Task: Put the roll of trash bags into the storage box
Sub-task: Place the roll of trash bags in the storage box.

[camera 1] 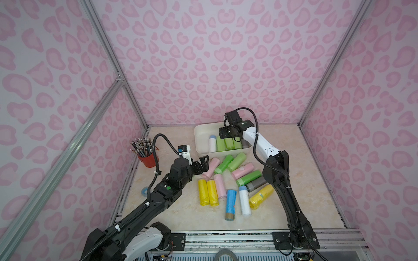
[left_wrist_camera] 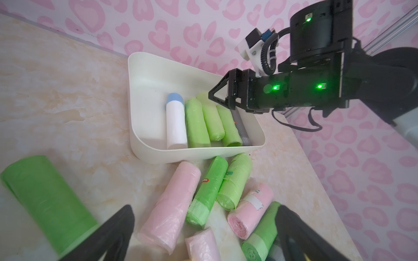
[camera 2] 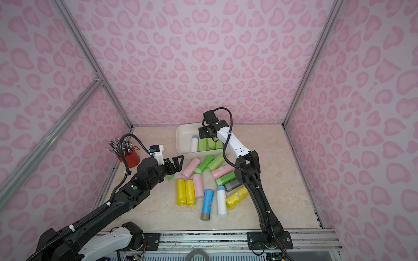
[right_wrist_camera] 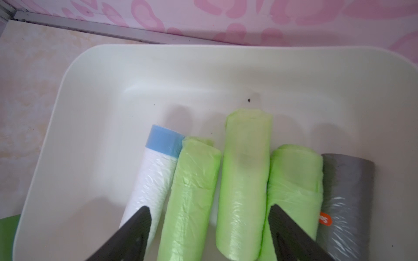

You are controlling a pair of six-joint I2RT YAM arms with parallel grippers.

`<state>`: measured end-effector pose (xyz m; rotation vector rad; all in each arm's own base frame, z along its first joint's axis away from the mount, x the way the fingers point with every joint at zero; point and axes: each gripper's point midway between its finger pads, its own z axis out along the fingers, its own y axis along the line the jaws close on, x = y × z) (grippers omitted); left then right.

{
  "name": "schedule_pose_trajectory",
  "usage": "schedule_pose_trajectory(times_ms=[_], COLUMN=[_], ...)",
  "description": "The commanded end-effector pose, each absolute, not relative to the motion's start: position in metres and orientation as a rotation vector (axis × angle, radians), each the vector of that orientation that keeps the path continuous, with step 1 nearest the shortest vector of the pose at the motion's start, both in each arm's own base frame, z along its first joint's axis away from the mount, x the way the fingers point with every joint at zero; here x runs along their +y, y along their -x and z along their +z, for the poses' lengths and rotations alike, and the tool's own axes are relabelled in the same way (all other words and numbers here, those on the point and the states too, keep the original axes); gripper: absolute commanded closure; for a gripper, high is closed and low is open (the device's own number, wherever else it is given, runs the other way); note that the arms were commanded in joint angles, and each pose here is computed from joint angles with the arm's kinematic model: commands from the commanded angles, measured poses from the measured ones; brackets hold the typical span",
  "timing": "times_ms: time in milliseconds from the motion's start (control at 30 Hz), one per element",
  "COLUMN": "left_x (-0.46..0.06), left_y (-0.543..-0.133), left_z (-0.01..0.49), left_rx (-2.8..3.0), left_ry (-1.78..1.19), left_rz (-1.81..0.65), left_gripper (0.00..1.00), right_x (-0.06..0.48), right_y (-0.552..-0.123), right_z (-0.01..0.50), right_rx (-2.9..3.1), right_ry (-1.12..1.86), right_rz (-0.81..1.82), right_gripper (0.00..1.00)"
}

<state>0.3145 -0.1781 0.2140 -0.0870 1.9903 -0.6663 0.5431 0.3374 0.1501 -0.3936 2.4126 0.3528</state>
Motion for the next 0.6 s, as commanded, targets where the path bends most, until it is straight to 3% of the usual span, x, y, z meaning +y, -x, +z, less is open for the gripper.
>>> schedule_pose_trajectory(times_ms=[0,67,567], left_x=[-0.169,-0.163,-0.083], left_y=[-0.318,-0.319,-0.311], left_z=[0.218,0.219,0.199], left_rx=[1.981,1.981,2.000], left_ry=[0.124,0.151,0.440], left_rz=[-0.627,-0.600,-0.381], left_gripper=[0.01,0.01,0.01], right_x=[0.331,0.325,0.269], right_y=[-0.536,-0.530,-0.435], right_z=[0.167,0.181,0.235], right_rx=[2.408,2.400,2.390], right_ry=[0.394,0.381,0.306], right_rz=[0.338,0.345,0.402], right_gripper=[0.01,0.10,0.10])
